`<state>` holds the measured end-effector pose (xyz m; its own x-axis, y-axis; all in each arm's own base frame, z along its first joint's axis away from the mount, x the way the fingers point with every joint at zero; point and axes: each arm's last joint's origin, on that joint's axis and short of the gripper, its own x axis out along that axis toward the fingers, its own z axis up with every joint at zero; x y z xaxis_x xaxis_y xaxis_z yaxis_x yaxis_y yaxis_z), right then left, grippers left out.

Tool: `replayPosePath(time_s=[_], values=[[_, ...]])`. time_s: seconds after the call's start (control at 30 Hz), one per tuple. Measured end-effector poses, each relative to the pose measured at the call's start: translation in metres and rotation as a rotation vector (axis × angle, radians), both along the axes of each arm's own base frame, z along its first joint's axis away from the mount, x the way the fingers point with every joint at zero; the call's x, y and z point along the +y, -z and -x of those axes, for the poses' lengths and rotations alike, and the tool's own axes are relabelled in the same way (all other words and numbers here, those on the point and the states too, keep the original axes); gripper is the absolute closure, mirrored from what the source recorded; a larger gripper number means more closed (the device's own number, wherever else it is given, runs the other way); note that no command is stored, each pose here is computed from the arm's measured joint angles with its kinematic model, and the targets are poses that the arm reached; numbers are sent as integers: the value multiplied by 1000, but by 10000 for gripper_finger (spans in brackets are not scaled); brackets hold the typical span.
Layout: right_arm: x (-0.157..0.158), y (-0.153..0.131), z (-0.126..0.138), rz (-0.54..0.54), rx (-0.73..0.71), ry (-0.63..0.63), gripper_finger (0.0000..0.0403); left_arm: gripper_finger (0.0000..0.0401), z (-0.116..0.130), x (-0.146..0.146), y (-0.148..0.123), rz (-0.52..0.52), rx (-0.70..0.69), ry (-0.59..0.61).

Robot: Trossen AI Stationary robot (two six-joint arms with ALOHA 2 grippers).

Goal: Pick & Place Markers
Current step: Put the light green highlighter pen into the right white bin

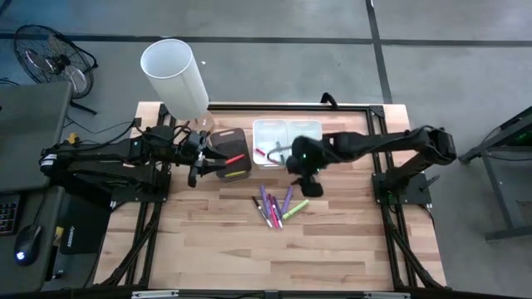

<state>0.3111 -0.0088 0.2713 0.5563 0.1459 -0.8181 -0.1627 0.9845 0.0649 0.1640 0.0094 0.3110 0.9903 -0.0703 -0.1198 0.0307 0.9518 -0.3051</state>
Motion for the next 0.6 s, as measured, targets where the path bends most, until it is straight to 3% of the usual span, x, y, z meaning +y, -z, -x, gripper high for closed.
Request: replayPosePath(time_s=[0.23,0.6], values=[[29,14,9,121,118,-184,222,235,0,1,0,14,1,-21],[44,73,27,94,194,-192,182,235,0,2,0,23,-2,-60]])
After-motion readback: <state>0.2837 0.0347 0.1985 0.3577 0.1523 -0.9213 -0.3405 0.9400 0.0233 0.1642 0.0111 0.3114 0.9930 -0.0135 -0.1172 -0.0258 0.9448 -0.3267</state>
